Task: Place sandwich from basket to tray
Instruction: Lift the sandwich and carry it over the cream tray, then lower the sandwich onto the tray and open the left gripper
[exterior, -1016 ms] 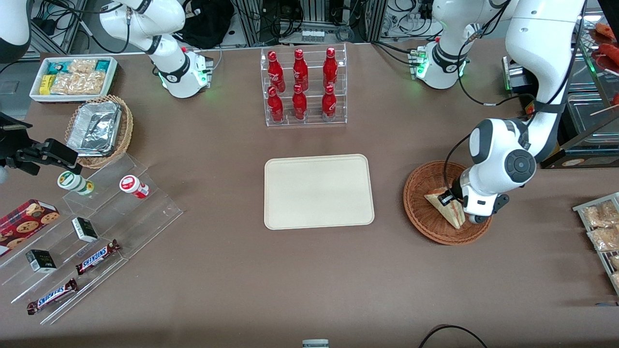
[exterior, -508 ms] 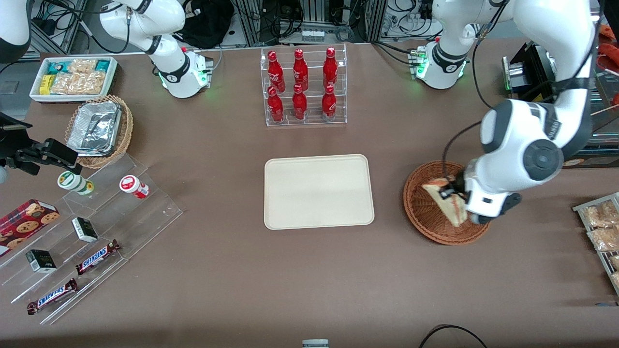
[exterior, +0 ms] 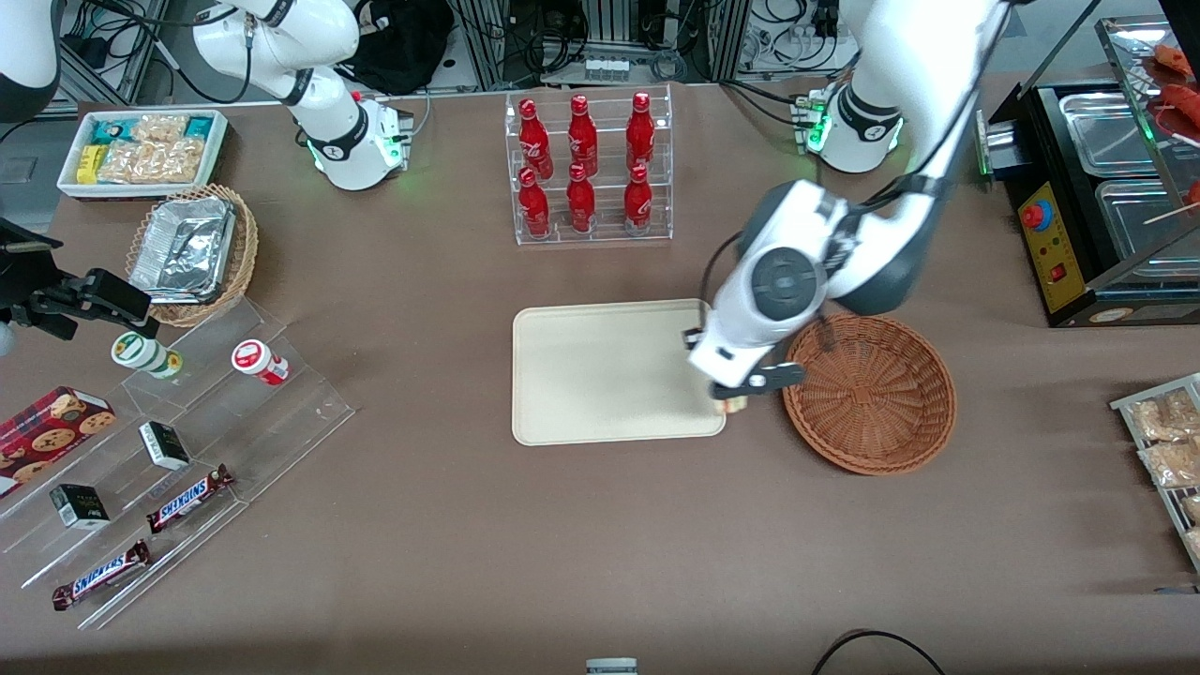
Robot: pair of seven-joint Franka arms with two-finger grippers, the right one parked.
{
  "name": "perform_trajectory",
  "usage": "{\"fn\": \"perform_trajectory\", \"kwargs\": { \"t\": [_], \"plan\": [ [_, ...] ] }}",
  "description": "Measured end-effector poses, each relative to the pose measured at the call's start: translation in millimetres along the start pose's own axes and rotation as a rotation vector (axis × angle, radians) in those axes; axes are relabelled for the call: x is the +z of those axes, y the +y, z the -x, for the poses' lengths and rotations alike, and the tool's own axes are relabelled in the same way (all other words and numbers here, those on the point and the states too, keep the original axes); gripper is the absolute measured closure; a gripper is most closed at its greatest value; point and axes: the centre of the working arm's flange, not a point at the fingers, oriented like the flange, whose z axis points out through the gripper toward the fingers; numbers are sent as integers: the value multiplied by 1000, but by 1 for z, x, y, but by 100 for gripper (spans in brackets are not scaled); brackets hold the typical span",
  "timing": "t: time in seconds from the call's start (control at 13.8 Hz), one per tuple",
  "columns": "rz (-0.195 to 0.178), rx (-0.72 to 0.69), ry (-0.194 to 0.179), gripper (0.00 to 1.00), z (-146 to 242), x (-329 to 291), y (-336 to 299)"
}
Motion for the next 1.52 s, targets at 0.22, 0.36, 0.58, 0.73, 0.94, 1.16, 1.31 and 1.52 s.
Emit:
{"fn": "perform_trajectory", "kwargs": {
  "t": [0.22,0.36,0.58,0.73,0.94,1.16,1.31,1.52],
  "plan": [
    [-11,54,-15,85,9,28,39],
    [-8,91,-7,85,21,44,62],
    [-12,135,-9,85,37,82,90],
    [-18,146,-16,85,40,107,98],
    [-22,163,-20,84,47,127,108],
    [-29,176,-24,82,54,134,114],
    [-29,180,-23,77,56,134,116],
    [-19,177,-11,46,52,126,116]
  ]
}}
